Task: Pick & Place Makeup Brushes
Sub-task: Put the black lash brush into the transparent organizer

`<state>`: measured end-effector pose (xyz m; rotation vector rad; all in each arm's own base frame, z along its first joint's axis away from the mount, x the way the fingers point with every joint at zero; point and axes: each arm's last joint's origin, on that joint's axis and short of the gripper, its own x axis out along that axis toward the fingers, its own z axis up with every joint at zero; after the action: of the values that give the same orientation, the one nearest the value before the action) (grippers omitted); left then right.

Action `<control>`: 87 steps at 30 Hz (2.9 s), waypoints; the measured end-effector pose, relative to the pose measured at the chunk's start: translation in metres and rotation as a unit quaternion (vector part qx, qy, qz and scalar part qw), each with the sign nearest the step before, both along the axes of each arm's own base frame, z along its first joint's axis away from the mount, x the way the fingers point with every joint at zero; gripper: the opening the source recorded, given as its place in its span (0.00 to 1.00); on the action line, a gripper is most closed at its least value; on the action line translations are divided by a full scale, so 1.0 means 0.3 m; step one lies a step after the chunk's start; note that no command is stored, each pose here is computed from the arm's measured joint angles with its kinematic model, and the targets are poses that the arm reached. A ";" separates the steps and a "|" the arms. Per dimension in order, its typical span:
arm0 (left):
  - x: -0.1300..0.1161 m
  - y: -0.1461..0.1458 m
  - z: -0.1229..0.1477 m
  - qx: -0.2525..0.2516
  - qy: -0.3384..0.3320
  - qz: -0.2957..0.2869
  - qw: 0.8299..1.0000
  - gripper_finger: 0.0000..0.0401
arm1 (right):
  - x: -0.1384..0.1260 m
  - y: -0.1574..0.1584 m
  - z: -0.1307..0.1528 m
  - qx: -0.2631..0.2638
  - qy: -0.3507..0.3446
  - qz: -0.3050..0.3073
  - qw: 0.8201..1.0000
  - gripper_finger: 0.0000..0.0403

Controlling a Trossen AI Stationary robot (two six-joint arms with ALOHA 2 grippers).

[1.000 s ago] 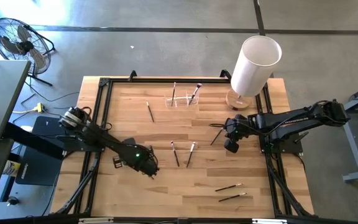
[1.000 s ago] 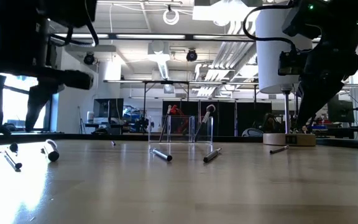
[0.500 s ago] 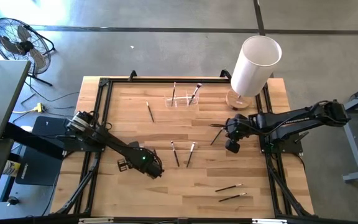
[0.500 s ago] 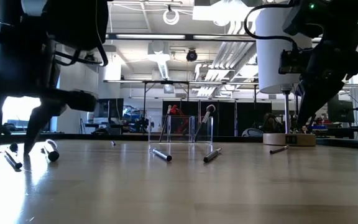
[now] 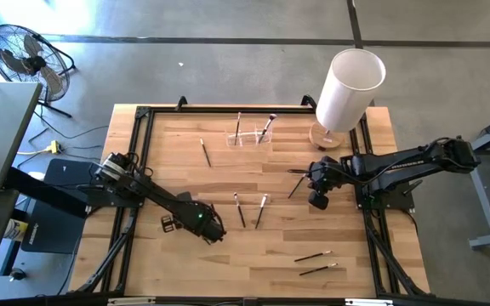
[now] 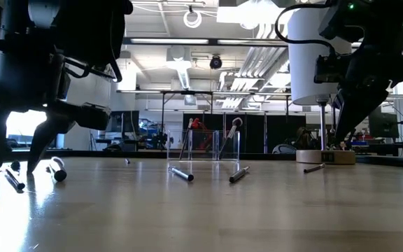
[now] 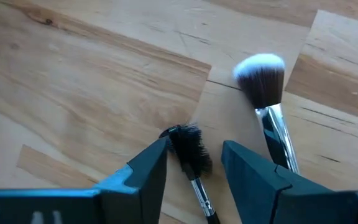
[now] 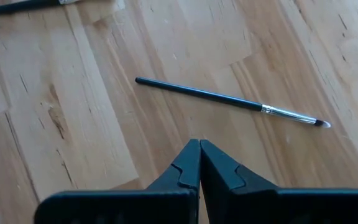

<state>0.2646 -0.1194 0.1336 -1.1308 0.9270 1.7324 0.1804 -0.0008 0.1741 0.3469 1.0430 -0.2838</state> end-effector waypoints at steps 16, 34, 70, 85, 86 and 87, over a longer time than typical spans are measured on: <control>0.002 -0.007 0.010 -0.042 0.046 -0.083 0.995 0.02 | 0.007 0.000 0.004 0.000 -0.013 -0.005 1.000 0.00; 0.136 0.061 0.469 0.277 -0.057 -0.272 0.920 0.00 | 0.032 -0.002 0.019 -0.009 -0.058 -0.010 0.998 0.00; 0.183 0.988 0.529 0.406 -0.414 -0.647 0.495 0.00 | 0.079 -0.026 0.068 0.027 -0.205 -0.264 0.942 0.00; 0.123 1.150 0.217 0.538 -0.457 -0.561 0.431 0.00 | 0.092 -0.043 0.095 -0.009 -0.273 -0.340 0.900 0.00; 0.137 1.155 0.216 0.540 -0.451 -0.565 0.431 0.00 | 0.092 -0.043 0.095 -0.008 -0.274 -0.342 0.899 0.00; 0.145 1.158 0.208 0.535 -0.446 -0.569 0.436 0.00 | 0.092 -0.043 0.095 -0.007 -0.274 -0.343 0.899 0.00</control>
<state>0.3081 0.2279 0.1961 -0.1370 -0.2822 0.1159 0.2079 -0.0136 0.2026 0.7334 0.3276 -0.7760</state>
